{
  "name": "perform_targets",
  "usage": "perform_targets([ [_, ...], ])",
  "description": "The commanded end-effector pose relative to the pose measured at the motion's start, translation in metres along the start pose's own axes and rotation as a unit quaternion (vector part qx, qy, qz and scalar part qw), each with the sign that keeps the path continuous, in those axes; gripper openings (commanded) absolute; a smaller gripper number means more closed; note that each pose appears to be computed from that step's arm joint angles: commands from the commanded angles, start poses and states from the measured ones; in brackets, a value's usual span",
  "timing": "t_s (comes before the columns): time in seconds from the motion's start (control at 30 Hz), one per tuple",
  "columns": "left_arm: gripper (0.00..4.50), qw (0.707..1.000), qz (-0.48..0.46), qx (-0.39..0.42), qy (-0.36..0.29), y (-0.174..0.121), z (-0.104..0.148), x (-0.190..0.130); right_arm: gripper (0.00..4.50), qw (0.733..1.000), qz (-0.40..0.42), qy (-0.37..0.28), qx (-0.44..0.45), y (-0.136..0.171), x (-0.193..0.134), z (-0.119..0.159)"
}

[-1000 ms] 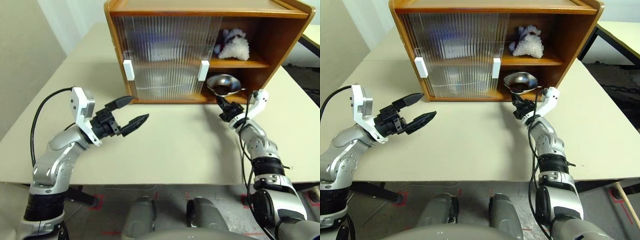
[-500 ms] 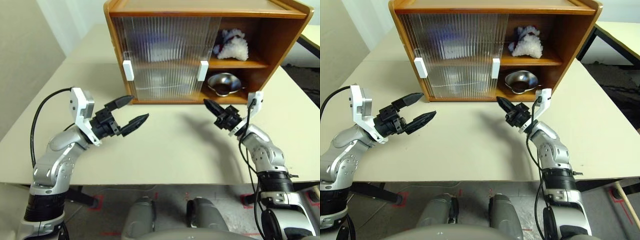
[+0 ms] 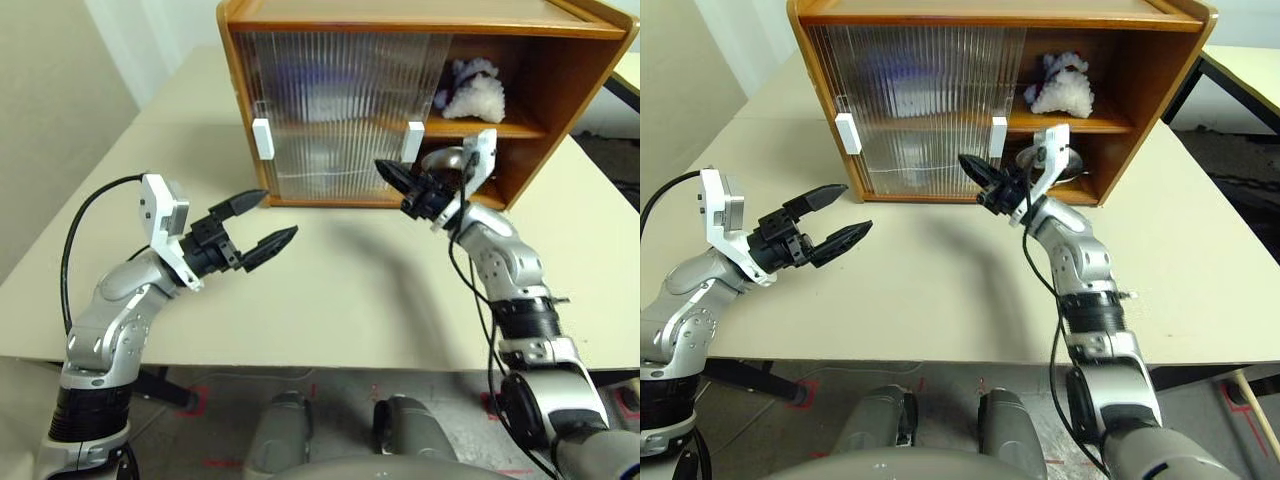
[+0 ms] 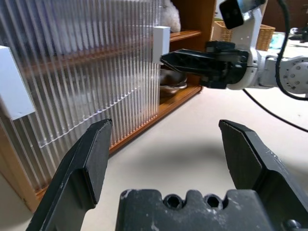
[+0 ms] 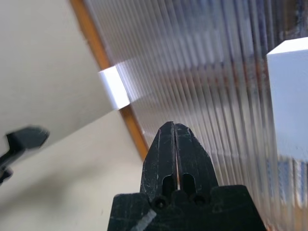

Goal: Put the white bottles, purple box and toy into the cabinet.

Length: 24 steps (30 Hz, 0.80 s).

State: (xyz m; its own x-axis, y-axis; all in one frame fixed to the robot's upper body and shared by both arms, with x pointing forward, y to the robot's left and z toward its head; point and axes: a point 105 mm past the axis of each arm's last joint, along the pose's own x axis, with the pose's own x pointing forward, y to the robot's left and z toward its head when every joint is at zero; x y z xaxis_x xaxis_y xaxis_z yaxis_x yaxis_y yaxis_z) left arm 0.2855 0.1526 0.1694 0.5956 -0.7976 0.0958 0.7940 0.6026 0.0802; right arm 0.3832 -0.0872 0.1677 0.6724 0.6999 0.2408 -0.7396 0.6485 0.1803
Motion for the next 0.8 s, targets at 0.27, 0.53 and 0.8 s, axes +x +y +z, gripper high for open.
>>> perform_targets([
  [0.27,4.50,1.000,-0.008,0.000,0.001,-0.002,-0.002,0.006,0.01,0.998,-0.064,0.003,-0.026,-0.030,0.002,0.007],
  [0.53,4.50,1.000,-0.013,-0.001,0.000,-0.001,-0.002,0.008,0.01,0.992,-0.111,0.001,-0.060,-0.053,-0.018,0.015],
  [0.8,4.50,1.000,-0.021,-0.002,0.000,0.000,-0.003,0.010,0.01,0.983,-0.161,0.000,-0.083,-0.070,-0.035,0.020],
])
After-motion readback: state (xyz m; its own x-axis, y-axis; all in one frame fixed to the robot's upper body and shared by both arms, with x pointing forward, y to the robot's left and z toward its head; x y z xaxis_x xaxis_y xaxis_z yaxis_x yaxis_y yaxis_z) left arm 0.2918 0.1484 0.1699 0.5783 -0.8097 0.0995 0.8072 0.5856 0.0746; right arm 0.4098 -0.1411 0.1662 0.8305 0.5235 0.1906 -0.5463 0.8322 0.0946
